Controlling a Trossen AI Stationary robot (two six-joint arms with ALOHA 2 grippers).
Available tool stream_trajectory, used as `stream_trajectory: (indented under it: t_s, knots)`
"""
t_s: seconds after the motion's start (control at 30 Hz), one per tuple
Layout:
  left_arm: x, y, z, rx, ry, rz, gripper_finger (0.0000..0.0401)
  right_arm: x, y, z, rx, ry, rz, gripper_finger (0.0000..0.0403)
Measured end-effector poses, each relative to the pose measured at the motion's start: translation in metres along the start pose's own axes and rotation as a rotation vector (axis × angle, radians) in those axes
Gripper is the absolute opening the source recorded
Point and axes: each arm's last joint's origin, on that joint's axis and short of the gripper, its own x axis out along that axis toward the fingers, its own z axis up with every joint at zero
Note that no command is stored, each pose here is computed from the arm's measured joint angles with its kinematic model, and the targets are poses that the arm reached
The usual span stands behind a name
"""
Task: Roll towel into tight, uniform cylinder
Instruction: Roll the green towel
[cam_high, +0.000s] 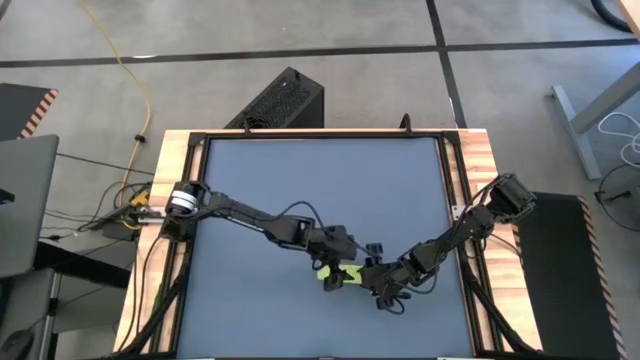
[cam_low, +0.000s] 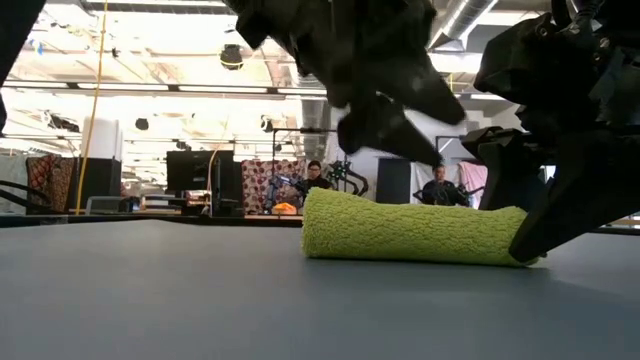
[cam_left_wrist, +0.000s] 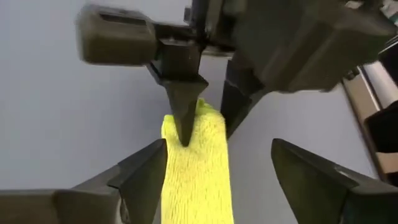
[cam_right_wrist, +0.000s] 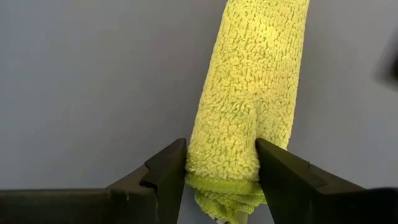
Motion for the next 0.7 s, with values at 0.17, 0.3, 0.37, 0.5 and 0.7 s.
stream_trajectory:
  t_s: [0.17, 0.3, 0.37, 0.5, 0.7]
  knots:
    - [0.019, 0.006, -0.007, -0.053, 0.003, 0.028, 0.0284, 0.0, 0.0, 0.0, 0.003, -0.001, 0.0, 0.0214]
    - [0.027, 0.01, -0.012, -0.025, 0.064, 0.054, 0.0284, 0.0, -0.001, 0.0, 0.011, 0.003, -0.002, 0.0214]
    - [0.028, 0.009, -0.014, -0.011, 0.089, 0.078, 0.0284, 0.0, -0.001, 0.0, 0.012, 0.002, -0.001, 0.0214]
    - [0.03, 0.01, -0.018, -0.003, 0.115, 0.109, 0.0284, 0.0, -0.001, 0.0, 0.019, 0.003, -0.002, 0.0214]
    - [0.039, 0.012, -0.029, -0.024, 0.16, 0.108, 0.0284, 0.0, -0.002, 0.001, 0.024, 0.001, -0.002, 0.0214]
